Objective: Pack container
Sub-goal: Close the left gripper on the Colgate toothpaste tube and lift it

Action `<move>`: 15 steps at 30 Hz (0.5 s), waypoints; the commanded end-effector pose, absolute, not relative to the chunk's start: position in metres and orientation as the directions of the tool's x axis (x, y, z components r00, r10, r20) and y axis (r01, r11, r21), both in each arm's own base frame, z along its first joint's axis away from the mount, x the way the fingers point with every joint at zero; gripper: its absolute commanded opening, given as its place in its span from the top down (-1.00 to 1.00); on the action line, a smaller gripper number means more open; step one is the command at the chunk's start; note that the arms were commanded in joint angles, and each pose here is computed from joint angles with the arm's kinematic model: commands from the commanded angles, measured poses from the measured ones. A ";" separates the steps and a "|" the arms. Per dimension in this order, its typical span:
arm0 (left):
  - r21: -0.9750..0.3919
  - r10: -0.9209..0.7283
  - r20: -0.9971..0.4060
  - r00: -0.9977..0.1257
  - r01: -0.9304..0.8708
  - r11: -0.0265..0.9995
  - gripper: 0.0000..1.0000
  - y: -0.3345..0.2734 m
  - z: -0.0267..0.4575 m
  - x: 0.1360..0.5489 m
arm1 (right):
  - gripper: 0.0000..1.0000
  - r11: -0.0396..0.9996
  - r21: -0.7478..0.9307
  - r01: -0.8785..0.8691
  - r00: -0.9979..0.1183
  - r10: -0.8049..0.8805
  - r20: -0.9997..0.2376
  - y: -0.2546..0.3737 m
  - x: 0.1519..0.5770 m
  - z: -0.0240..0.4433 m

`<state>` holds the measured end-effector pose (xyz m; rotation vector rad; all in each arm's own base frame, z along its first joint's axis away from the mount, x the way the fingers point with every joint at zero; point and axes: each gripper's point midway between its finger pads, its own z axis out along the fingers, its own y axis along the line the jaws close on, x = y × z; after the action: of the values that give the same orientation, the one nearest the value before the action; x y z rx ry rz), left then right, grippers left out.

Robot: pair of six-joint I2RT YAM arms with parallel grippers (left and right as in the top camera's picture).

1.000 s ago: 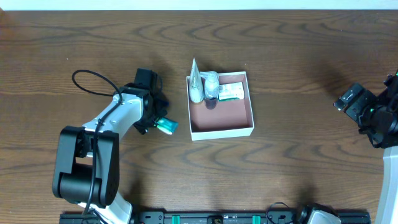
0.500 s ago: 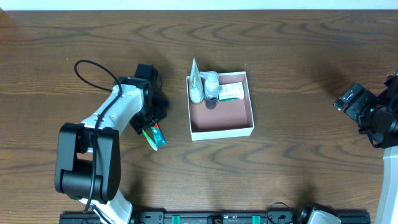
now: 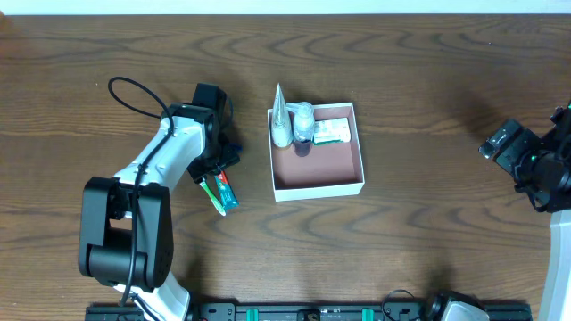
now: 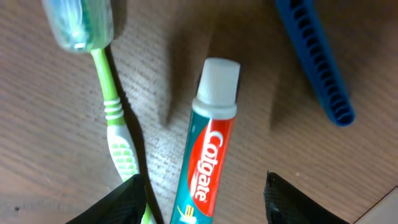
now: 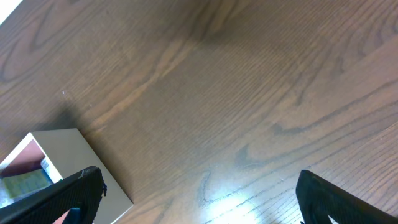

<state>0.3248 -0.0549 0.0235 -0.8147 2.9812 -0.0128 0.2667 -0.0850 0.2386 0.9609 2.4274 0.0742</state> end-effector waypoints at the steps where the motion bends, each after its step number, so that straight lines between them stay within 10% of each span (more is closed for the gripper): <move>1: 0.010 -0.490 -0.058 -0.870 -0.491 0.871 -0.22 -0.050 0.019 0.325 | -0.98 0.738 0.243 0.629 -0.593 0.658 -0.463 -0.088 0.266 0.244; 15: 0.093 -0.493 0.037 -0.869 -0.488 0.868 -0.13 -0.047 -0.024 0.310 | -0.99 0.738 0.243 0.629 -0.594 0.658 -0.463 -0.088 0.266 0.244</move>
<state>0.3242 -0.0518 -0.0048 -0.8054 3.0320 0.0516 0.2668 -0.0850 0.2387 0.9607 2.4271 0.0742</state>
